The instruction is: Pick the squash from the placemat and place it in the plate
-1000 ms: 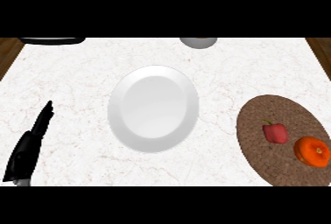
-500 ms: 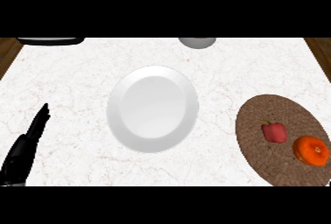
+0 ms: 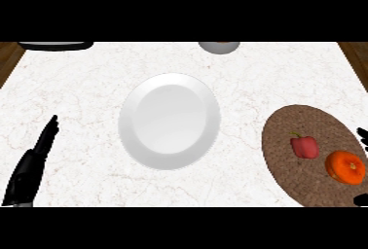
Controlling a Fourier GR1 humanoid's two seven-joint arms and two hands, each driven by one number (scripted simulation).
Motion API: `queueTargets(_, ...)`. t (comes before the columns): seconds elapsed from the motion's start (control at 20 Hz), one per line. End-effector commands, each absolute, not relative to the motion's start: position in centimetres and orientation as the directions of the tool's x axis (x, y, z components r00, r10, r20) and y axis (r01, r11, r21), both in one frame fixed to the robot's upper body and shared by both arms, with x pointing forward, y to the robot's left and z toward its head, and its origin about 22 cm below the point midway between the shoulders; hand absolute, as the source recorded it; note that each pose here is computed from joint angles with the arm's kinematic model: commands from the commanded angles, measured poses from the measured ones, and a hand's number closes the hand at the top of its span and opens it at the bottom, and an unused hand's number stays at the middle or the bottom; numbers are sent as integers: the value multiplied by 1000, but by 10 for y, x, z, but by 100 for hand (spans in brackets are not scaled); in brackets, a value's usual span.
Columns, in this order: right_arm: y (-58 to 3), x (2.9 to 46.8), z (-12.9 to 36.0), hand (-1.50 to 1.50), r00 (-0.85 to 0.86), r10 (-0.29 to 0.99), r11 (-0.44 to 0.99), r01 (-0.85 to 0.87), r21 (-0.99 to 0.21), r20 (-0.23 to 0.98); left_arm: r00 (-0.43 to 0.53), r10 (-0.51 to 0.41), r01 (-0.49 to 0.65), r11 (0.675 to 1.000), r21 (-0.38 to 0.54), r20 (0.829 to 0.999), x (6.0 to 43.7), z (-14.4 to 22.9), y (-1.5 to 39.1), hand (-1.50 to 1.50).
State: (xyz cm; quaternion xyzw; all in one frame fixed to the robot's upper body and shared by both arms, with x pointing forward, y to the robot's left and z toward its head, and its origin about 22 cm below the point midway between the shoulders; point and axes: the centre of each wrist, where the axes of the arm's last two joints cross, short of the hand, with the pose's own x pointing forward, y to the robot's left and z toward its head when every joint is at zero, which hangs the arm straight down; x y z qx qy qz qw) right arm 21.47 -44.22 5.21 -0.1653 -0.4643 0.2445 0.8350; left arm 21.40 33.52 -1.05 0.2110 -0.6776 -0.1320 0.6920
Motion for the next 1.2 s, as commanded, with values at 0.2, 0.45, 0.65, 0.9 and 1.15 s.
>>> queueTargets(0.2, -437, 218, 18, -150, 452, 555, 831, -266, -488, 699, 38, -463, -113, 878, 464, 886, 218, 2, 344, 0)
queueTargets(0.45, -423, 228, 17, 150, 396, 527, 850, -230, -474, 752, 48, -461, -105, 880, 464, 886, 226, -8, 342, 0)
queueTargets(0.65, -422, 225, 11, 150, 387, 529, 848, -220, -482, 755, 42, -472, -108, 874, 474, 881, 216, -14, 343, 0)
queueTargets(0.9, -406, 232, 6, 150, 388, 623, 778, -220, -589, 679, 59, -474, -112, 871, 478, 878, 214, -11, 342, 0)
queueTargets(1.15, -358, 234, 14, 150, 435, 840, 446, -212, -869, 325, 56, -458, -109, 881, 461, 887, 220, -2, 338, 0)
